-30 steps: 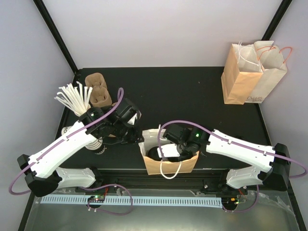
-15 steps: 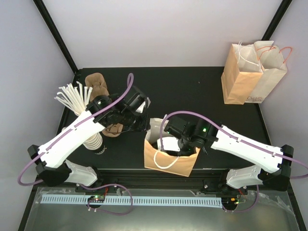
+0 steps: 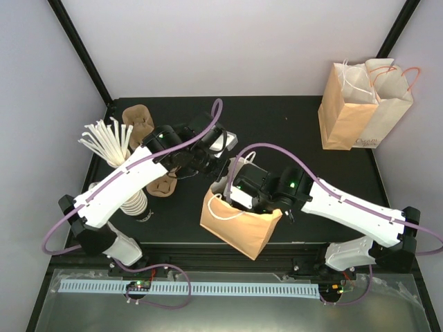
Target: Pack the takeout coffee
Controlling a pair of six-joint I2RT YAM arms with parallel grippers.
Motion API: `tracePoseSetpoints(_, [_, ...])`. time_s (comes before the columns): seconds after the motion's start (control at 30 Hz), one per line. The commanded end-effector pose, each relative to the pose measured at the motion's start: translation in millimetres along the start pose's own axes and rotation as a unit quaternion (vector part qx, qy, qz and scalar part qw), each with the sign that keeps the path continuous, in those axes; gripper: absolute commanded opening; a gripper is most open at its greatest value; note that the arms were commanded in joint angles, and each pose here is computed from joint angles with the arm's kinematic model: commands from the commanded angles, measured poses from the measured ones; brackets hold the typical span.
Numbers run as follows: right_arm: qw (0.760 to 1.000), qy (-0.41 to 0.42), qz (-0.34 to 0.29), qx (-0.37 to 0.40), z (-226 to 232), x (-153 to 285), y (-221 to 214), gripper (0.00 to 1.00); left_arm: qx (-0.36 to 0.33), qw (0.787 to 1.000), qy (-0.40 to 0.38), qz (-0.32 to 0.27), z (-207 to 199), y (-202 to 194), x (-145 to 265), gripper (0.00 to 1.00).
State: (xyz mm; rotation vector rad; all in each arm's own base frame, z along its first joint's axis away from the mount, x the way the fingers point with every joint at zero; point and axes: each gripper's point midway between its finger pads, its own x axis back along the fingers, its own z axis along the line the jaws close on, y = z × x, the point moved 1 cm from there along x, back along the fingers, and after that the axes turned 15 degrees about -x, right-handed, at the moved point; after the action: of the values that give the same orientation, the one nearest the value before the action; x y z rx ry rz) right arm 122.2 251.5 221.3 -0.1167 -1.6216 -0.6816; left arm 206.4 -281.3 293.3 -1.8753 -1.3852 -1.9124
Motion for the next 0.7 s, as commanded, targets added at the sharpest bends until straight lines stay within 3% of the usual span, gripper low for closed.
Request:
tracePoseSetpoints(0.0, [0.995, -0.029, -0.010, -0.094, -6.4, -0.8, 6.5, 0.08, -0.103, 0.994, -0.015, -0.031, -6.5, 24.7, -3.3, 0.02])
tracePoseSetpoints(0.37, [0.980, -0.038, -0.070, -0.184, -8.0, 13.3, 16.5, 0.09, -0.216, 0.972, -0.072, -0.059, -23.2, 40.2, -15.8, 0.01])
tracePoseSetpoints(0.53, [0.971, -0.040, -0.063, -0.228, -5.2, 9.0, 15.5, 0.09, -0.248, 0.965, -0.054, -0.072, -19.4, 50.1, -18.2, 0.01])
tracePoseSetpoints(0.67, [0.965, -0.047, -0.095, -0.240, -1.7, 13.9, 20.4, 0.10, -0.270, 0.959, -0.033, -0.084, -15.0, 56.4, -16.0, 0.02])
